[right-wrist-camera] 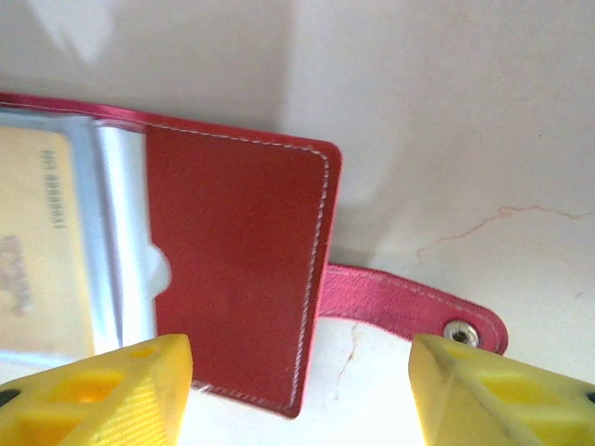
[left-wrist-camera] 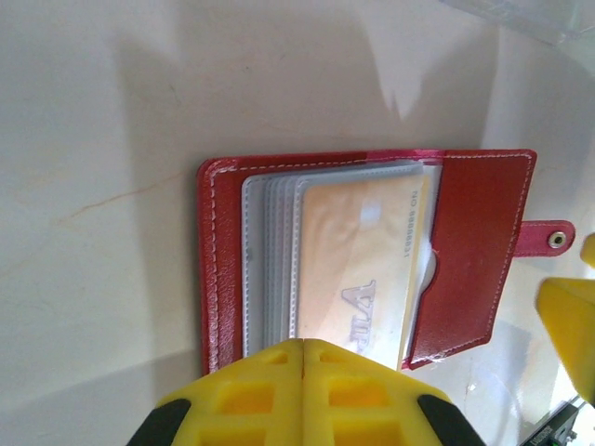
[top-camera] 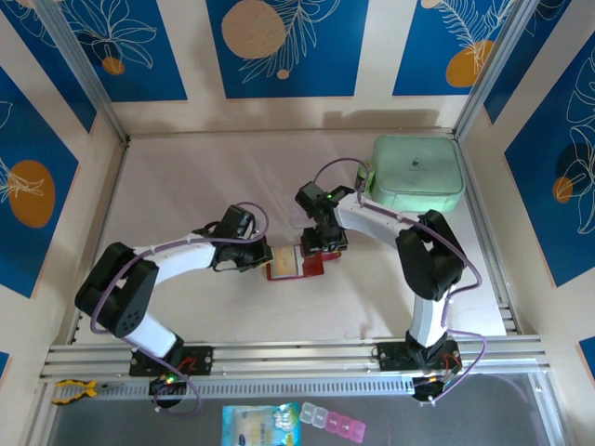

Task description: Take the credit cards out of the card holder

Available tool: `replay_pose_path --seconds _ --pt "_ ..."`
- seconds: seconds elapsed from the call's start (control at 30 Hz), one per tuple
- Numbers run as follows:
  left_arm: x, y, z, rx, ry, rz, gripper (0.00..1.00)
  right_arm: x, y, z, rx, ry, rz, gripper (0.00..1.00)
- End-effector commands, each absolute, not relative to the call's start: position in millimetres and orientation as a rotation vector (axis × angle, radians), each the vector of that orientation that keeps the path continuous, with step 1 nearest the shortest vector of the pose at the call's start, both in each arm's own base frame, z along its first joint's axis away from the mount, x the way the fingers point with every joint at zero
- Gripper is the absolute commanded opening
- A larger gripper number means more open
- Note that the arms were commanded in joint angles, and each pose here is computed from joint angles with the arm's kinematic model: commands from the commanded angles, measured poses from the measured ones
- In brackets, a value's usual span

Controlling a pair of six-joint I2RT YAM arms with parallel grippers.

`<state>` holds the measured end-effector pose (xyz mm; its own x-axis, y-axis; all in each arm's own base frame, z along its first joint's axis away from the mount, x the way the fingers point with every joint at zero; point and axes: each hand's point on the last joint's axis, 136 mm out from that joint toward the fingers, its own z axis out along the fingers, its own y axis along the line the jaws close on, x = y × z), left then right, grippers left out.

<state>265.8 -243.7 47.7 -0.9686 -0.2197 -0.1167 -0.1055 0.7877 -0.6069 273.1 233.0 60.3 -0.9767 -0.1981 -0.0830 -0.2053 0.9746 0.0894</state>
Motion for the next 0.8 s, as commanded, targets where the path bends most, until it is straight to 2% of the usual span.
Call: replay_pose_path --seconds 0.0,0.2,0.37,0.47,0.77 --pt "271.2 -256.6 56.4 -0.205 2.771 -0.990 0.03 270.6 253.8 82.3 -0.267 3.022 0.354 0.63" --pt "270.1 -258.4 49.4 -0.206 2.789 -0.988 0.02 266.8 290.5 89.9 -0.217 3.000 0.753 0.56" --pt "267.7 -259.7 42.0 -0.216 2.805 -0.997 0.02 264.3 304.8 77.9 -0.196 3.016 0.913 0.38" --pt "266.1 -259.7 38.1 -0.221 2.815 -0.999 0.02 262.6 307.5 69.3 -0.193 3.030 0.954 0.32" --pt "260.7 -251.5 24.1 -0.251 2.867 -0.932 0.01 260.0 314.2 54.8 -0.199 3.028 1.074 0.32"
